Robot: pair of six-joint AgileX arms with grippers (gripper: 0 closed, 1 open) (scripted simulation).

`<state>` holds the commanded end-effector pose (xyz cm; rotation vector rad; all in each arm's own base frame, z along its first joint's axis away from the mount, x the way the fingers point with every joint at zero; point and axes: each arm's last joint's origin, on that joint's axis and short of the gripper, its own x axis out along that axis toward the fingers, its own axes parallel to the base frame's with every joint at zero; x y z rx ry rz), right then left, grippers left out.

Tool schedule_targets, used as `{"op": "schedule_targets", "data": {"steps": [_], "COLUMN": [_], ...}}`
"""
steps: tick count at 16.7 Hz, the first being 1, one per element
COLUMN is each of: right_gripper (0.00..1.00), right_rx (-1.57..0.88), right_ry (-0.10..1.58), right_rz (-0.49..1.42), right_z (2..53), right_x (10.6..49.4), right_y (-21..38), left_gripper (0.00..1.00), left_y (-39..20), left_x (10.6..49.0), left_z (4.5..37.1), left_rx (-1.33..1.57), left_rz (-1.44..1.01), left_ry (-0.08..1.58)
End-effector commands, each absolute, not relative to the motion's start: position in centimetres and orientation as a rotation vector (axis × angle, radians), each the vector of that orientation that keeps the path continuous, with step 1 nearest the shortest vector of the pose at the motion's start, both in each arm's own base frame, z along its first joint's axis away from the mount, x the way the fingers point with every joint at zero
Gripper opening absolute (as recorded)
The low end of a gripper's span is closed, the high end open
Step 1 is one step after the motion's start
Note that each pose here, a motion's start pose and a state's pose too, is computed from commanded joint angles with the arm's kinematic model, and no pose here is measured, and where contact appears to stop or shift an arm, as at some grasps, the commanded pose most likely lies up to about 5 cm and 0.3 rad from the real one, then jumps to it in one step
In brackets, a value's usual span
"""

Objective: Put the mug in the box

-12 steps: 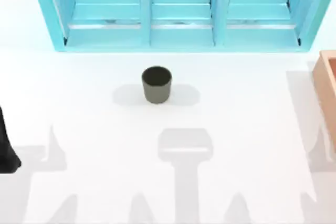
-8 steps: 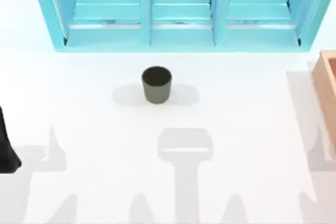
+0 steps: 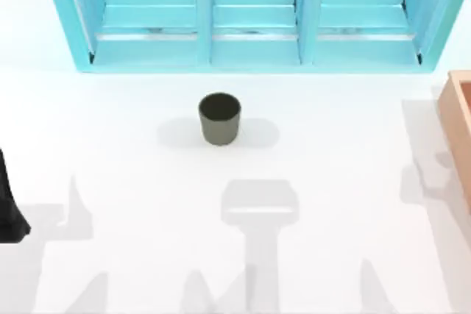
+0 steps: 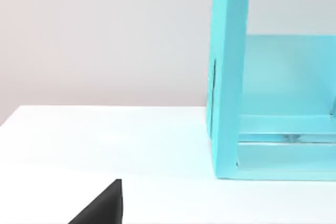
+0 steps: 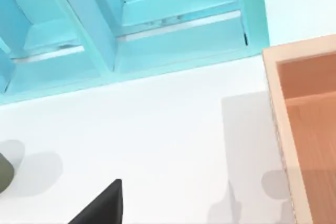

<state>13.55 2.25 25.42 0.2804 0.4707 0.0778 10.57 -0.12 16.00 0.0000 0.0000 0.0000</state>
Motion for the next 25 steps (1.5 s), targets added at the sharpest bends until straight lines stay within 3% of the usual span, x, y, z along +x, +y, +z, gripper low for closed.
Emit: {"op": "schedule_targets", "data": {"steps": [6, 12, 17, 25], "right_gripper": [1.00, 1.00, 1.00, 1.00], "right_rx": [0.346, 0.223, 0.103, 0.008], "right_ry": [0.953, 1.262, 1.317, 1.271], "right_rz": [0.006, -0.106, -0.094, -0.007], "right_z": [31.3, 29.1, 25.5, 22.9], "right_x": [23.7, 32.9, 36.4, 37.2], "right_y": [8.7, 19.1, 26.8, 32.9], "left_gripper": [1.00, 1.00, 1.00, 1.00], "left_y": [-0.1, -0.1, -0.1, -0.1], "left_x": [10.6, 10.6, 10.6, 10.6], "left_z": [16.0, 16.0, 16.0, 16.0], "left_rx": [0.000, 0.000, 0.000, 0.000], "left_rz": [0.000, 0.000, 0.000, 0.000], "left_ry": [0.000, 0.000, 0.000, 0.000]}}
